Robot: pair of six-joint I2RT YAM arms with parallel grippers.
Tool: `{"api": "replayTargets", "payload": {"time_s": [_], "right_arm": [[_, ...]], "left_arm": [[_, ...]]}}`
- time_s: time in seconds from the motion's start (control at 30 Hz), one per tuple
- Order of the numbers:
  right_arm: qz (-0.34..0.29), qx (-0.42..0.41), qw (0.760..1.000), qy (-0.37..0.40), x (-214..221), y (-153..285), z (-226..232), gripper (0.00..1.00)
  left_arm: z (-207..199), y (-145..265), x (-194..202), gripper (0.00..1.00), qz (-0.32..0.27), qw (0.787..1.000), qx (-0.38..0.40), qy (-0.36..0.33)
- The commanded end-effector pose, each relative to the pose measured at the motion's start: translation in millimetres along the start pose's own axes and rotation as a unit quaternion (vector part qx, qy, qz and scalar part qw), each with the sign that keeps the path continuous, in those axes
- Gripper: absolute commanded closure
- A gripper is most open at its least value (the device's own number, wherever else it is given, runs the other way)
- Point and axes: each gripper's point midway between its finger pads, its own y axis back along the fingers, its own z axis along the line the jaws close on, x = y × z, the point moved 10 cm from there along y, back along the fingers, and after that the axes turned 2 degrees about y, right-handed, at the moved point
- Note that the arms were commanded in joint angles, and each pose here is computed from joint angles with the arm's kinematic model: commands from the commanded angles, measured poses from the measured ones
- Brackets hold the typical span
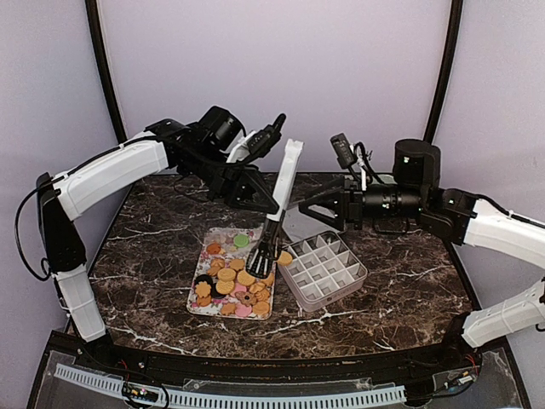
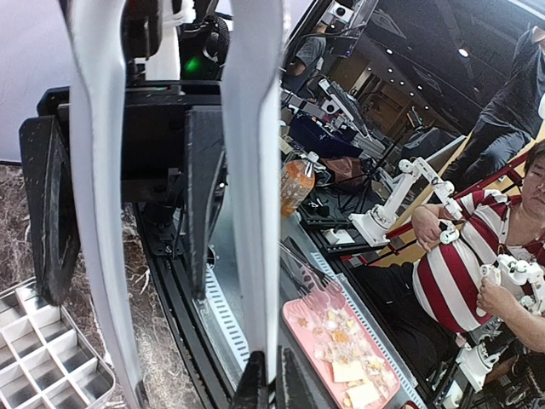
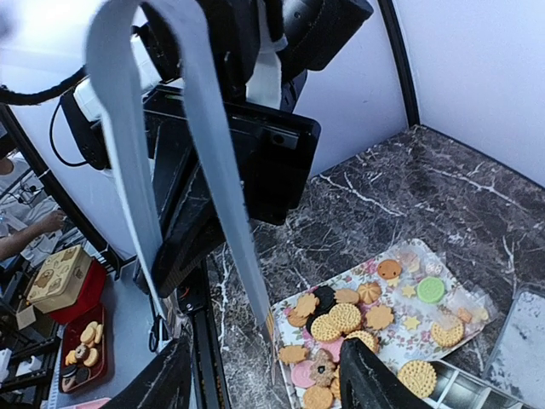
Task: Pack the cookies
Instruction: Pass from the left arm to the right
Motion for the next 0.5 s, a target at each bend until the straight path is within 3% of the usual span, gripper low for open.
{"api": "replayTargets", "payload": {"time_s": [0.0, 0.1, 0.27, 0.47], "right_arm": [[-0.019, -0.023, 1.000, 0.005, -17, -9, -1, 0.45], [-0.022, -0.027, 0.999, 0.001, -21, -16, -3, 0.55], [-0.022, -0.048, 0.999, -0.001, -22, -27, -2, 0.59], [-0.021, -0.059, 0.998, 0.001, -19, -35, 0, 0.73]], "left_arm": [[-22, -2, -11, 1.00, -0.008, 1.000, 0.021, -0.021], [-22, -2, -12, 1.00, -0.008, 1.000, 0.021, -0.019], [-21, -2, -10, 1.00, -0.007, 1.000, 0.019, -0.021], [-20, -2, -11, 1.00, -0.007, 1.000, 0.022, -0.021]]}}
